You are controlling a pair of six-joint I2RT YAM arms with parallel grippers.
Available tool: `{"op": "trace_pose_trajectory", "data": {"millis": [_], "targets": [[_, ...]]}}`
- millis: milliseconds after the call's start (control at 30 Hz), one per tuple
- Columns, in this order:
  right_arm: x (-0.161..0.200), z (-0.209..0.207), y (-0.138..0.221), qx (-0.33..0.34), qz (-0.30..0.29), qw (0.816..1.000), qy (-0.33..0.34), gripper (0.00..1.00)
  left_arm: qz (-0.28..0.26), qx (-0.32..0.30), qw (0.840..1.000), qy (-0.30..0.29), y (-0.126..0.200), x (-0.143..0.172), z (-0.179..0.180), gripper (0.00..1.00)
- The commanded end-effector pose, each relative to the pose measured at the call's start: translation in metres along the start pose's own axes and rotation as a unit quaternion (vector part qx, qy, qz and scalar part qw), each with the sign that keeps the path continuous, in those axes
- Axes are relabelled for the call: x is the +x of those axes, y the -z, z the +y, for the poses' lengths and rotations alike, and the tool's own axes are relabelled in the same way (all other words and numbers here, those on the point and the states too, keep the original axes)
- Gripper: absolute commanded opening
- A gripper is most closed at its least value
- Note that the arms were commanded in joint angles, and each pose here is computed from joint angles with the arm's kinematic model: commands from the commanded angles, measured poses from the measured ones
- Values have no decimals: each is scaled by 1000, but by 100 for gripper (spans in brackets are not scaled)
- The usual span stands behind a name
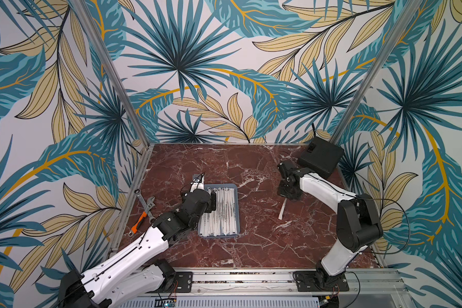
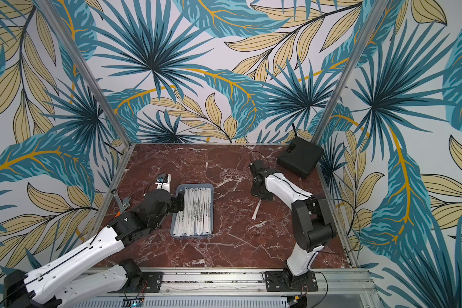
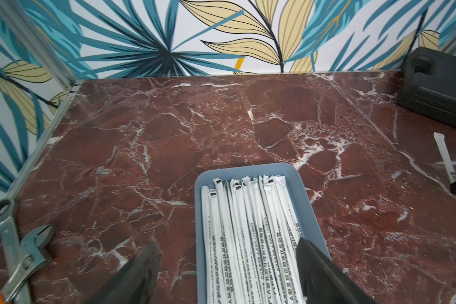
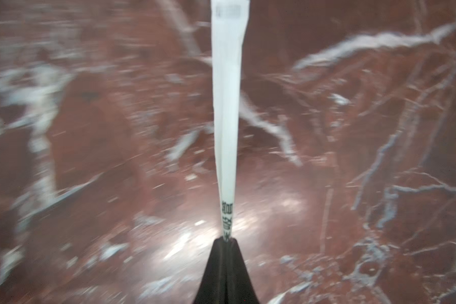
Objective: Put the straws into the storage box
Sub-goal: Pick up the straw from the center of the board, then place the straw in the storage box.
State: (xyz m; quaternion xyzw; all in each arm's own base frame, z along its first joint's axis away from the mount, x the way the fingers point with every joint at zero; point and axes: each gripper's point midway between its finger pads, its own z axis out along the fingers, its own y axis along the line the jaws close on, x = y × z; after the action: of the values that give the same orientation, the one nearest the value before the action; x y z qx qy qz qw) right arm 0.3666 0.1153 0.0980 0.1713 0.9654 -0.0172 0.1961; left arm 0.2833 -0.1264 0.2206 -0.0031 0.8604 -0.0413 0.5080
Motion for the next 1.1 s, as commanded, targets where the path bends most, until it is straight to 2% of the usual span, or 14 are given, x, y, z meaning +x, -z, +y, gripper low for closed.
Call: {"op": "trace_pose_trajectory", "data": {"millis": [0,100,200,367,533,800,900,1067], "targets": [[27,50,28,-26,0,999,37,2,14,-41,999,2,1,13,25,86],[57,125,44,-80,9,993,83,2,16,-51,999,12,4,15,33,86],[84,182,47,-115,19,987,112,1,21,-61,998,18,5,19,39,86],[113,229,35,-135,41,984,108,1,24,-67,997,21,9,21,46,86],[130,245,13,-135,59,983,106,1,21,-63,997,26,11,22,47,86],[154,236,-20,-100,90,982,132,2,23,-57,998,26,8,22,45,86],[155,232,-17,-94,85,981,145,8,23,-57,998,26,9,22,45,86],[148,231,9,-111,72,979,153,19,21,-58,998,28,10,21,46,86]]}}
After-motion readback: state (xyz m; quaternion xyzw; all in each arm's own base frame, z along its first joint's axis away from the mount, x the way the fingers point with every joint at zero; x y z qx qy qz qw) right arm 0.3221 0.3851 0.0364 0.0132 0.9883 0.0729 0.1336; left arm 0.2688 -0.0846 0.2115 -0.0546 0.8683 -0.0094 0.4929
